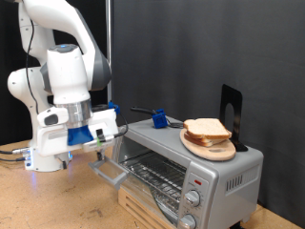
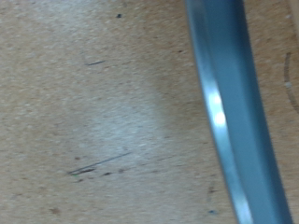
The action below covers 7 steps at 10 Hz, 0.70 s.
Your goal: Make a piece of toast with the oven
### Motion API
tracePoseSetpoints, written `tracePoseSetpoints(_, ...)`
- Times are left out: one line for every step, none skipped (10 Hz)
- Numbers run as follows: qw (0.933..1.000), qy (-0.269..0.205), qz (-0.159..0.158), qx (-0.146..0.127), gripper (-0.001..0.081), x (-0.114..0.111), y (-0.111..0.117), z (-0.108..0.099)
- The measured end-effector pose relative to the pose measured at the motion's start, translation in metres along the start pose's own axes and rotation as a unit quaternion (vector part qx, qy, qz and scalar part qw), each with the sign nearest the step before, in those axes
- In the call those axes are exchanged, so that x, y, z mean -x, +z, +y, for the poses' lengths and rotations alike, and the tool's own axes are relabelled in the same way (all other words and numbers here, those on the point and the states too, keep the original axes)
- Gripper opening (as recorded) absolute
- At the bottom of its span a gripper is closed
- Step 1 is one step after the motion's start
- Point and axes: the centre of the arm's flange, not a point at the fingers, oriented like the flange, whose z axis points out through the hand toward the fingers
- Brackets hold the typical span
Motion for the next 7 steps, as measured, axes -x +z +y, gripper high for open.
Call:
tracePoseSetpoints(0.9999,0.007,0.012,0.007,0.0806,-0.007,0.008,0.001)
tracePoseSetpoints(0.9997,0.012,0.021,0.009,0.0806,-0.010,0.019,0.002)
tracePoseSetpoints(0.9994,0.017,0.030,0.010,0.0806,-0.016,0.029,0.003)
tracePoseSetpoints(0.9990,0.023,0.036,0.013,0.0806,-0.022,0.038,0.007)
tracePoseSetpoints(0.9986,0.028,0.041,0.016,0.0806,-0.028,0.047,0.010)
tracePoseSetpoints(0.9983,0.031,0.046,0.020,0.0806,-0.033,0.057,0.012)
tracePoseSetpoints(0.9979,0.033,0.051,0.023,0.0806,-0.037,0.067,0.015)
